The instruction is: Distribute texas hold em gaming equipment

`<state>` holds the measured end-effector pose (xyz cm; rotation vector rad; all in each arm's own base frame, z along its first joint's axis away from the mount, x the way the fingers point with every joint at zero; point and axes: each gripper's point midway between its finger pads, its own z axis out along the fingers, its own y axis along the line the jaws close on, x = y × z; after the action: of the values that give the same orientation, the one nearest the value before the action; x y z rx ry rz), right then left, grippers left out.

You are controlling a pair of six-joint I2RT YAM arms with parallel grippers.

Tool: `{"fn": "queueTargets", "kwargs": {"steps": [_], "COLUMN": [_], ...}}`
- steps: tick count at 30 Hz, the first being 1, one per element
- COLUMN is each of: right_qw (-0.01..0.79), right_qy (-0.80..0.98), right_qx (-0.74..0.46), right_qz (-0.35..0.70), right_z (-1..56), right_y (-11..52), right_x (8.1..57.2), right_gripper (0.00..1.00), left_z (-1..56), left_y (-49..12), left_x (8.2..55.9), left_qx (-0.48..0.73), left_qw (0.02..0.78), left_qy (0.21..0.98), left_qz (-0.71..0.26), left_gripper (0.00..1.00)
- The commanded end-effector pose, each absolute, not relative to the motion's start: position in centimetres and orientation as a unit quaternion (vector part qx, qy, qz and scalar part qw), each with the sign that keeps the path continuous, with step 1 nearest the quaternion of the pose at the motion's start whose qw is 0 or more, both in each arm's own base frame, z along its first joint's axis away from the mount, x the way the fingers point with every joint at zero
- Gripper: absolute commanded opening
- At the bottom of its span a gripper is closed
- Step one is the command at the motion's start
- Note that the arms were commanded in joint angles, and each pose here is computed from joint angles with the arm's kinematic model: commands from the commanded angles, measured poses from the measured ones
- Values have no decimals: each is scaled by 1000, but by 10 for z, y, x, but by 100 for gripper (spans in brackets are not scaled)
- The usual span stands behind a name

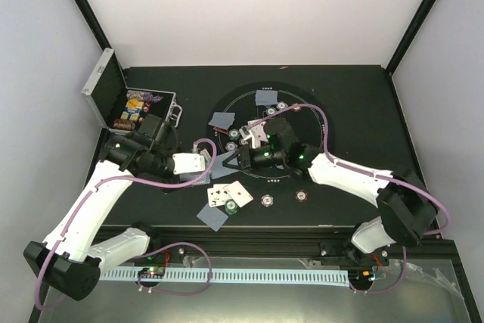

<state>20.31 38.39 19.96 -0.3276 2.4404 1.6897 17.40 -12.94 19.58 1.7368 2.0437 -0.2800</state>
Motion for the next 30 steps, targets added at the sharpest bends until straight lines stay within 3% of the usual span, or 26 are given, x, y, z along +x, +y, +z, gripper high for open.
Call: {"fn": "queueTargets", "kwargs": {"steps": [1, 5, 8, 11, 19, 24, 30], "right_qw": [106, 166, 172, 212, 347, 368, 348], "right_qy": [819, 871, 861, 881, 900, 838, 791], "right_qx": [-122, -132, -156, -179, -253, -341, -408], "right_qz": [551, 443, 452, 383, -75, -213, -295], "right_z": [216, 206, 216, 218, 169, 146, 104], "right_y": [363, 325, 323, 316, 236, 239, 246], "right_x": [220, 269, 290, 317, 416, 435, 441], "right_gripper": [1, 1, 1, 1, 1, 1, 1], "left_z": [206, 208, 207, 206, 204, 201, 200], "left_y": [-132, -133, -132, -131, -130, -128, -129], "left_x": [177, 177, 177, 176, 176, 177, 179], "left_qx": [632, 632, 632, 633, 631, 631, 631], "left_qw": [242, 242, 240, 239, 234, 231, 229], "left_qy": [730, 730, 730, 731, 734, 735, 736], "left_qz": [-96, -99, -97, -94, -94, -89, -90], "left_gripper": [2, 1, 1, 2, 2, 1, 1]}}
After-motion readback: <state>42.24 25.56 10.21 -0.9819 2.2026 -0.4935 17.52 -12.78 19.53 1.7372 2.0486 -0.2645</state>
